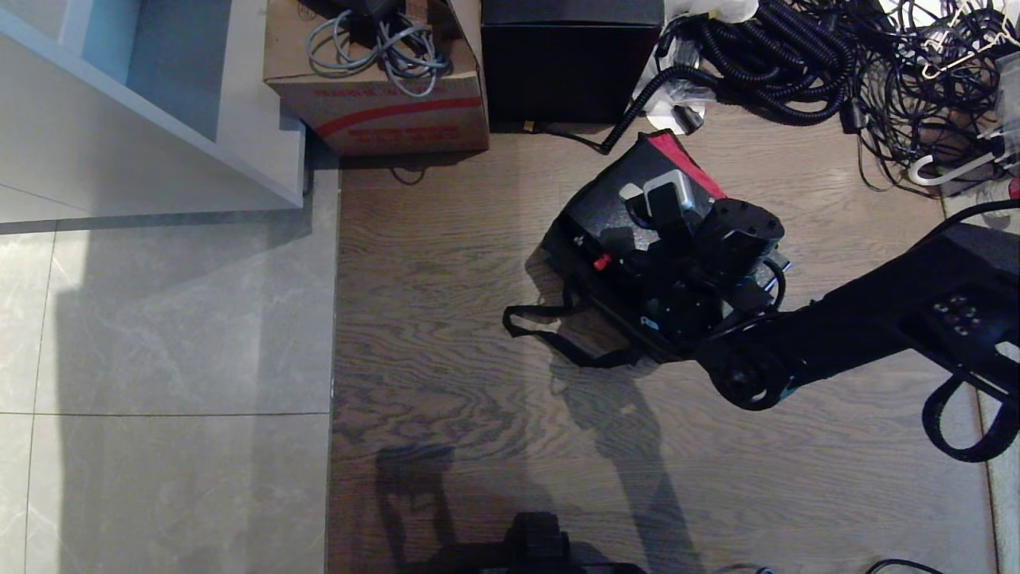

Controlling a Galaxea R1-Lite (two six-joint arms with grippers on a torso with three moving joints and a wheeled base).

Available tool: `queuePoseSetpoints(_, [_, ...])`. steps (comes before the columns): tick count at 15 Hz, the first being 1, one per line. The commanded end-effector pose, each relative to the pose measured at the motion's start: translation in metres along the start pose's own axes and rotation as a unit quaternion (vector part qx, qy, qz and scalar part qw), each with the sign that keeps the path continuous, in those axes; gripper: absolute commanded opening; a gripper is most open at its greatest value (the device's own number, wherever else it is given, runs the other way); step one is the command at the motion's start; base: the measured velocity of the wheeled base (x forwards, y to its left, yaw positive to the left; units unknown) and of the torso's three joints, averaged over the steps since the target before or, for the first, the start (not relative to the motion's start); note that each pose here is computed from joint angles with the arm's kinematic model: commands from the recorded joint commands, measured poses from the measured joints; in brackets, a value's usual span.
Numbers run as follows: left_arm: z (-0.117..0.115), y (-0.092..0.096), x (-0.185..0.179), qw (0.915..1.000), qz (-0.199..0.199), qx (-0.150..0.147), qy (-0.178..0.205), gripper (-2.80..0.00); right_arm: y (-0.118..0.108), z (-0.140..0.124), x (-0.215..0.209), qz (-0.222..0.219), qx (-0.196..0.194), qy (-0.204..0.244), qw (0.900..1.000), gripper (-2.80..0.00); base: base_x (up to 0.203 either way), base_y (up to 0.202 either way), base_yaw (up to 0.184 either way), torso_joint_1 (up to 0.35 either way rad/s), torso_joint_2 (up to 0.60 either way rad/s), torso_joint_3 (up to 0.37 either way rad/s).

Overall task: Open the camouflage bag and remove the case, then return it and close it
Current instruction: Lift the black box, then release the handle

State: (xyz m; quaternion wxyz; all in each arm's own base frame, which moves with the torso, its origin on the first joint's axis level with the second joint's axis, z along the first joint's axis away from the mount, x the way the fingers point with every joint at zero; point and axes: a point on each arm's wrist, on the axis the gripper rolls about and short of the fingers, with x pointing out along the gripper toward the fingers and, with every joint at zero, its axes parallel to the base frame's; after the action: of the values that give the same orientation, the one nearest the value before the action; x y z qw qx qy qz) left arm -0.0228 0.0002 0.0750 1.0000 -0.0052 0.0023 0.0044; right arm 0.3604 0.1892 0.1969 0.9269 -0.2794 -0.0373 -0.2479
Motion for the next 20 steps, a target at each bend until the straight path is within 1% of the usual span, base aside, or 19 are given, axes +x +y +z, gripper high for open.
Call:
queuePoseSetpoints(1, [0.000, 0.000, 0.000, 1.0000, 0.000, 0.000, 0.000, -2.80, -0.028, 0.019, -0.004, -0.009, 0.011, -0.005, 1.000, -2.80, 0.000, 0.000, 0.000, 0.000, 0.00, 0.000])
queuePoseSetpoints(7, [0.000, 0.000, 0.000, 1.0000, 0.000, 0.000, 0.000, -2.80, -0.053, 0.034, -0.008, -0.010, 0.009, -0.006, 1.000, -2.80, 0.000, 0.000, 0.000, 0.000, 0.00, 0.000])
queuePoseSetpoints(11, [0.000, 0.000, 0.000, 1.0000, 0.000, 0.000, 0.000, -2.80, -0.084, 0.050, -0.014, -0.014, 0.015, -0.011, 1.000, -2.80, 0.000, 0.000, 0.000, 0.000, 0.00, 0.000])
queuePoseSetpoints(13, [0.000, 0.000, 0.000, 1.0000, 0.000, 0.000, 0.000, -2.80, -0.090, 0.053, -0.015, -0.014, 0.014, -0.010, 1.000, -2.80, 0.000, 0.000, 0.000, 0.000, 0.00, 0.000])
queuePoseSetpoints(16, [0.000, 0.000, 0.000, 1.0000, 0.000, 0.000, 0.000, -2.80, -0.110, 0.061, -0.020, -0.015, 0.016, -0.011, 1.000, -2.80, 0.000, 0.000, 0.000, 0.000, 0.00, 0.000])
queuePoseSetpoints(18, [0.000, 0.000, 0.000, 1.0000, 0.000, 0.000, 0.000, -2.80, -0.120, 0.064, -0.023, -0.016, 0.010, -0.012, 1.000, -2.80, 0.000, 0.000, 0.000, 0.000, 0.00, 0.000])
queuePoseSetpoints(20, [0.000, 0.000, 0.000, 1.0000, 0.000, 0.000, 0.000, -2.80, -0.131, 0.066, -0.026, -0.020, -0.010, -0.014, 1.000, -2.80, 0.000, 0.000, 0.000, 0.000, 0.00, 0.000])
